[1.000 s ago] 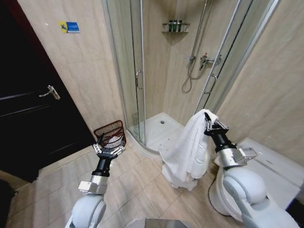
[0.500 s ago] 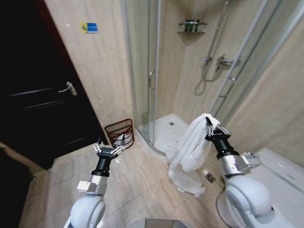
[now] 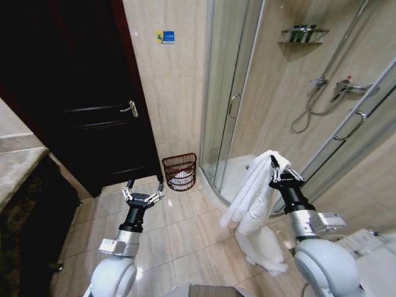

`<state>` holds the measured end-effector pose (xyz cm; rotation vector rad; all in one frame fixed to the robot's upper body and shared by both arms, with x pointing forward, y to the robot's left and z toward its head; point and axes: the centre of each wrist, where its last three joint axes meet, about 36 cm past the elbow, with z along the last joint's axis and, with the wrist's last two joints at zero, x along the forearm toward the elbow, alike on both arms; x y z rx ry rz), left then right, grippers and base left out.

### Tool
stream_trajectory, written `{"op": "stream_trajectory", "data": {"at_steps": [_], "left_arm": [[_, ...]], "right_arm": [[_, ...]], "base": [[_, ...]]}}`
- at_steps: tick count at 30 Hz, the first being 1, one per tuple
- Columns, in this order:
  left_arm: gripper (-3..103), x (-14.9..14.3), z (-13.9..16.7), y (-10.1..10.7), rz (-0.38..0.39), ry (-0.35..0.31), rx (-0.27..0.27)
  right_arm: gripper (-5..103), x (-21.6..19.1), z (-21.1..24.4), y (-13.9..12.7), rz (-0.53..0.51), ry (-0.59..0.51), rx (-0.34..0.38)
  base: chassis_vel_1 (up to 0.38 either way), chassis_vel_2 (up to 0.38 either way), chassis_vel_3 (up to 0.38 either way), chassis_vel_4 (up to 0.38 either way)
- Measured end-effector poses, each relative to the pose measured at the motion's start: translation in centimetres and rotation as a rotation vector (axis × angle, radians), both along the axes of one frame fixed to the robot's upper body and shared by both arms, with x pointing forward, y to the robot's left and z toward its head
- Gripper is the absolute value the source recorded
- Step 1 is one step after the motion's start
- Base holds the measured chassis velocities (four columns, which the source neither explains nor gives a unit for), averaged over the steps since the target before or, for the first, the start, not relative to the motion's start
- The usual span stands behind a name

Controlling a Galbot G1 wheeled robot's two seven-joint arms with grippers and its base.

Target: Discard the used towel into the hamper.

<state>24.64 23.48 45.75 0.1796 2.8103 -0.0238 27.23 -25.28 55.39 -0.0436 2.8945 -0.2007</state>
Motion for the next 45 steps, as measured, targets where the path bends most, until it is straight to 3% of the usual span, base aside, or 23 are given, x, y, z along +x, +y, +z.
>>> {"op": "stream_trajectory", "data": {"at_steps": [45], "left_arm": [[100,0.17,0.08,-0.37,-0.004,-0.030,-0.010]], "right_arm": [[2,0.72,-0.63,-0.36,0.033,-0.019,-0.015]], "base": [[-0.024,0.018,0.022,-0.018]]}}
